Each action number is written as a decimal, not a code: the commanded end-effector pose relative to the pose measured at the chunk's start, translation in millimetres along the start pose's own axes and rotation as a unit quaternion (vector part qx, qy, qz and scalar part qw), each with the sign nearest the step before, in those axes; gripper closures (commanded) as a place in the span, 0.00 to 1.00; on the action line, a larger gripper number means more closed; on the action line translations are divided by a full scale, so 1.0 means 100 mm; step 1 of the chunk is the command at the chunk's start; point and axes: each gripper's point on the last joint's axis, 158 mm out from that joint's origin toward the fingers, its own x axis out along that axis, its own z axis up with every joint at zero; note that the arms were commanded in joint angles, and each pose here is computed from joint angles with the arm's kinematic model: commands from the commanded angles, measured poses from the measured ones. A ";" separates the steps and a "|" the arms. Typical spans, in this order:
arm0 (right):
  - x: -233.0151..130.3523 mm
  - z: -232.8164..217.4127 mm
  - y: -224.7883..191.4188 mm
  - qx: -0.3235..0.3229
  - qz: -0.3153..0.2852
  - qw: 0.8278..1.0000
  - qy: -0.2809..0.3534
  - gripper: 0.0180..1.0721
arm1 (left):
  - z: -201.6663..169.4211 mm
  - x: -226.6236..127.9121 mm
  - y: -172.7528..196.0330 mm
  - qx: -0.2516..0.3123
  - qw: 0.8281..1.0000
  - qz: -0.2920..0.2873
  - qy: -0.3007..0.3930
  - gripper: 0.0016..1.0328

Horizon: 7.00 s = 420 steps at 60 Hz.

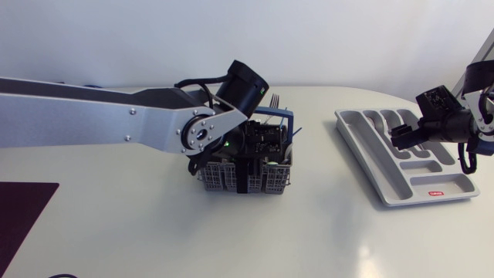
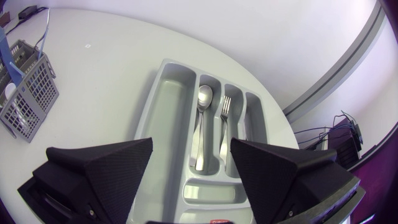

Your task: Sort the cutlery from the basket into the organizer compartments.

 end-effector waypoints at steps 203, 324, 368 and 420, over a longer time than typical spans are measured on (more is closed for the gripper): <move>-1.75 1.05 2.52 -0.103 0.164 0.928 -0.320 0.56 | 1.08 -0.92 0.67 -0.422 0.896 0.018 -0.137 0.97; -1.22 0.23 1.49 -0.150 0.234 0.940 -0.199 0.94 | 0.39 -1.09 0.92 -0.260 0.957 0.081 -0.102 0.08; -0.20 -1.07 0.05 -0.301 0.237 0.920 -0.078 0.95 | 0.31 -0.36 0.06 -0.146 0.989 -0.013 -0.035 0.09; 0.33 -1.92 -0.43 -0.464 0.214 0.860 0.018 0.76 | 0.15 -0.15 -0.35 -0.069 0.996 -0.056 0.009 0.10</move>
